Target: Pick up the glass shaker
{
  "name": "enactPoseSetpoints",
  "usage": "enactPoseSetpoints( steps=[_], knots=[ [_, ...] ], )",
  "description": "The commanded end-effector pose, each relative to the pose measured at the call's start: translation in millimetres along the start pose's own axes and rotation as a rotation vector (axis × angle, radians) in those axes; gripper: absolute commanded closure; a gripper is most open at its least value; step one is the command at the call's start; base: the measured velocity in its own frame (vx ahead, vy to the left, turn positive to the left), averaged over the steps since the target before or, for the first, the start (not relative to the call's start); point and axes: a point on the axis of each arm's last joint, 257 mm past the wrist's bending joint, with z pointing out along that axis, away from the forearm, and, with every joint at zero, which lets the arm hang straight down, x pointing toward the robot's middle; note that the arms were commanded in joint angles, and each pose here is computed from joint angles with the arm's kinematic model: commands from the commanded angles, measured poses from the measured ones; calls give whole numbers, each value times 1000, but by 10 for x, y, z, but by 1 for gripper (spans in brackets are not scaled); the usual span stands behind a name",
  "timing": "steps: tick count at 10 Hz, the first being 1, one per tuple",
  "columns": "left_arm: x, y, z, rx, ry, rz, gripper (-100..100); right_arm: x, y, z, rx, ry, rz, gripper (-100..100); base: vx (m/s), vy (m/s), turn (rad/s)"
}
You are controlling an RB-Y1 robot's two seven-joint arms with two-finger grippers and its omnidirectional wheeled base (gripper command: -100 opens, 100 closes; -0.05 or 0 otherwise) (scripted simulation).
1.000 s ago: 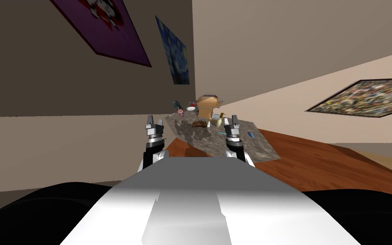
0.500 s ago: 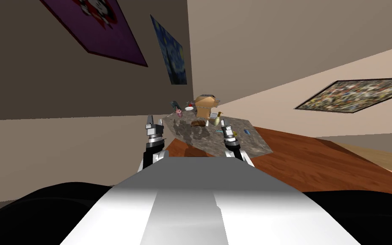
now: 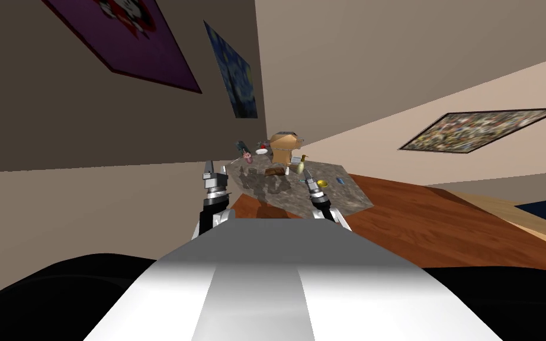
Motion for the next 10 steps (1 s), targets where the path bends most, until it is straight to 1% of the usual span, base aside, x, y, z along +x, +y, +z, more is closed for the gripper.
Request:
enactPoseSetpoints(
  steps=[1, 6, 7, 10],
  knots=[
    [0, 0, 0, 0, 0, 0, 0, 113, -164, -17, 24, 38, -74, -100, 9, 53, -66],
    [0, 0, 0, 0, 0, 0, 0, 435, -721, -190, 121, 159, -286, -100, 28, 76, -48],
    [0, 0, 0, 0, 0, 0, 0, 435, -721, -190, 120, 159, -290, -100, 24, 71, -10],
    [0, 0, 0, 0, 0, 0, 0, 566, -1100, -350, 190, 237, -418, -100, 38, 81, -16]
  ],
)
